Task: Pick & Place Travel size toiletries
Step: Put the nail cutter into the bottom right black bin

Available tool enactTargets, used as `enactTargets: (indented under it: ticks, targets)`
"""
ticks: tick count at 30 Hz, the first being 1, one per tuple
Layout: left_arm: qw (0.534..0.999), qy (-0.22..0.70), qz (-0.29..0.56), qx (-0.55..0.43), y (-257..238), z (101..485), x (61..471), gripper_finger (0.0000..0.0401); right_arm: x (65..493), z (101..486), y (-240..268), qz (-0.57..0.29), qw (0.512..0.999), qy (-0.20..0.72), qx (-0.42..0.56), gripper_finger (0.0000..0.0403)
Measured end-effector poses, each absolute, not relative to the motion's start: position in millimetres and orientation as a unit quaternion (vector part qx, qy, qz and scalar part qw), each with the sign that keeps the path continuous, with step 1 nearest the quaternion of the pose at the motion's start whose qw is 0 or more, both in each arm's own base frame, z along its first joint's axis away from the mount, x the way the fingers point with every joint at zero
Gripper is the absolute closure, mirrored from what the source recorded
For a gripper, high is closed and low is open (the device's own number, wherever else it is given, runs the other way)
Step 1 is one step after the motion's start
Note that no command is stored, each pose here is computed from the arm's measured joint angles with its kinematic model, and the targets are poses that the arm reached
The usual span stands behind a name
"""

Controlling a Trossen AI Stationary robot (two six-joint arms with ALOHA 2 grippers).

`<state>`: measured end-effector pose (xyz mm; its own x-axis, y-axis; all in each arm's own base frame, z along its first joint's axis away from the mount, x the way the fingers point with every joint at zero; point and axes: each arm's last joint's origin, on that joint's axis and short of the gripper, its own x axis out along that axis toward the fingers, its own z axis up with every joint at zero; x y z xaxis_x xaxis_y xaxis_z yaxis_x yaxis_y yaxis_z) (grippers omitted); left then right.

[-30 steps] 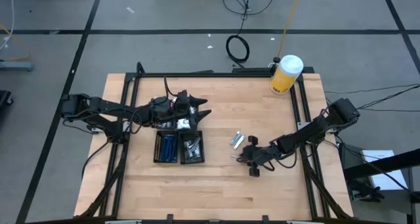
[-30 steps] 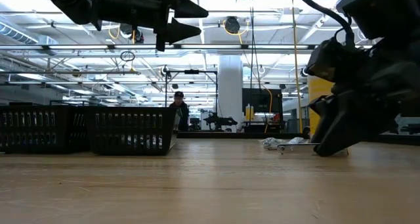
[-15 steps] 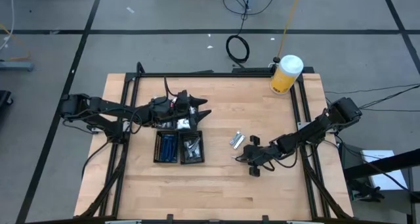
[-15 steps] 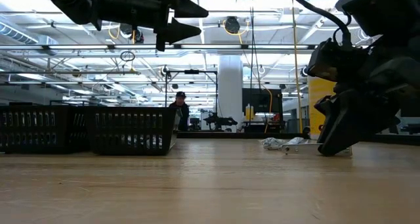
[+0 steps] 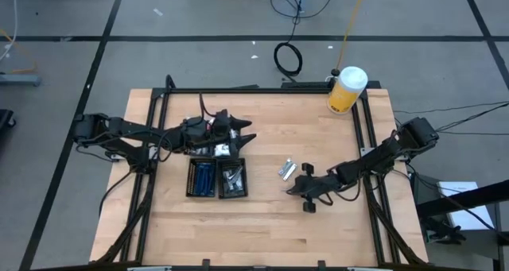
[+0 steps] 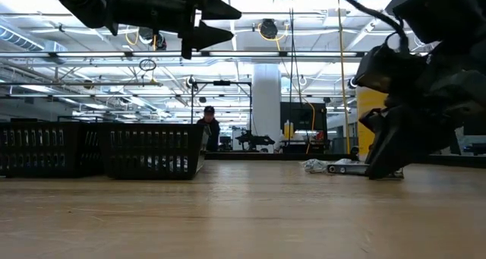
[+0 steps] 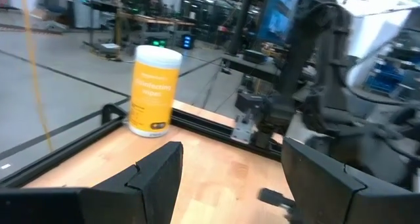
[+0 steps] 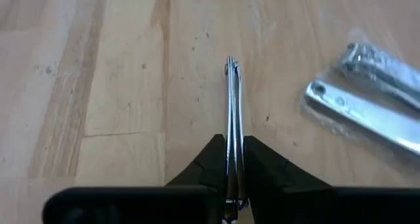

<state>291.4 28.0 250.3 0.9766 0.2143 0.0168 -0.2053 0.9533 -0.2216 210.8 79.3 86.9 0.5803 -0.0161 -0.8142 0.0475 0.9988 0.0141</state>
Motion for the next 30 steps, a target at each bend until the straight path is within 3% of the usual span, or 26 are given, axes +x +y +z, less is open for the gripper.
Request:
enactTargets:
  ticks: [5, 9, 15, 24, 30]
  targets:
    - [0.997, -0.011, 0.025, -0.076, 22, 250, 292, 0.0146, 223, 113, 79, -0.018, 0.942, 0.327, -0.066, 0.0377]
    - [1.0, -0.009, -0.013, -0.026, 13, 250, 293, 0.0146, 235, 154, 76, -0.065, 0.978, 0.165, -0.109, 0.0377]
    - [0.999, -0.008, -0.037, 0.0, -2, 250, 293, 0.0146, 230, 173, 59, -0.095, 0.992, -0.018, -0.075, 0.0377]
    - [0.99, -0.001, -0.082, 0.119, -29, 225, 307, 0.0146, 224, 172, 63, -0.041, 0.994, -0.089, -0.045, 0.0377]
    - [0.983, -0.073, -0.073, 0.152, -32, 218, 329, 0.0146, 221, 177, 70, -0.029, 0.991, -0.114, -0.062, 0.0377]
